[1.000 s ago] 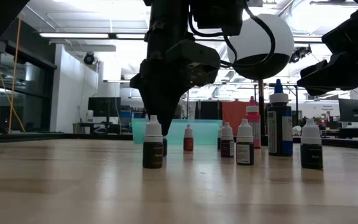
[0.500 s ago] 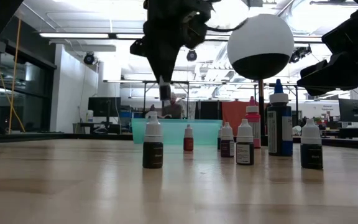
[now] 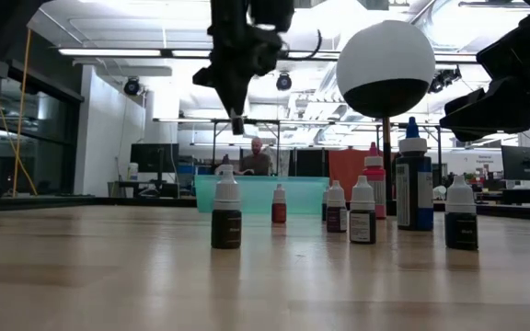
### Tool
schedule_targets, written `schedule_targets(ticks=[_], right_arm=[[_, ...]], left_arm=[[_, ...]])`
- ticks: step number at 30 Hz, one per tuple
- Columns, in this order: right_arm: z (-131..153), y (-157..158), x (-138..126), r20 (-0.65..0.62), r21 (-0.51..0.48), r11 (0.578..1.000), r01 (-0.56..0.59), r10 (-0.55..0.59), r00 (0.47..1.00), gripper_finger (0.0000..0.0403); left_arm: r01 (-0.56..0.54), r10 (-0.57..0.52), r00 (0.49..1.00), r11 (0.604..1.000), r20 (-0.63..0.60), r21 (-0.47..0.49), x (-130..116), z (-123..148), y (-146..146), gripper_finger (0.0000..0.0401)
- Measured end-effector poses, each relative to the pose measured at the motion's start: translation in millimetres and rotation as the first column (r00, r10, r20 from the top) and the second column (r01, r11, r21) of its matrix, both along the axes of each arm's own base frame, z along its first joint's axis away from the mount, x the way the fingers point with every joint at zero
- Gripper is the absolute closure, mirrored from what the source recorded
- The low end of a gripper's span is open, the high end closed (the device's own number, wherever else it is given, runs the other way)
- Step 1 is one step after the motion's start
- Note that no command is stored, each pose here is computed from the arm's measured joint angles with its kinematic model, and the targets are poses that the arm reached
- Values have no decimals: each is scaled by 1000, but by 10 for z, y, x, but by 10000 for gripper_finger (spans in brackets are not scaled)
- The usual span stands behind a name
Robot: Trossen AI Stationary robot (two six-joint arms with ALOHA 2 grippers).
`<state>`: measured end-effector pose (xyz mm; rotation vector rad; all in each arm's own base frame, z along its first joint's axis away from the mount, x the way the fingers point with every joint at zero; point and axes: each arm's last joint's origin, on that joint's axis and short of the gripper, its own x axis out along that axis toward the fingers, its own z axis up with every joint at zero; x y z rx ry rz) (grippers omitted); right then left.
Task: Pick & Place food coloring
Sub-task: Put the small green food coloring bottle into the bin
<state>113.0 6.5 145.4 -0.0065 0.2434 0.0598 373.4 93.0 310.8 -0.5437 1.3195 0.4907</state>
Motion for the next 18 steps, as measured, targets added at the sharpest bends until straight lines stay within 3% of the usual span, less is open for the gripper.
schedule_targets(ticks=[10, 18], right_arm=[[1, 0, 0, 0, 0, 1000, 0, 0, 1000, 402], [1, 0, 0, 0, 0, 1000, 0, 0, 1000, 402]], left_arm=[[25, -26, 1000, 997, 11, 80, -113, -11, 515, 366], [194, -190, 981, 974, -49, 118, 13, -308, 744, 366]])
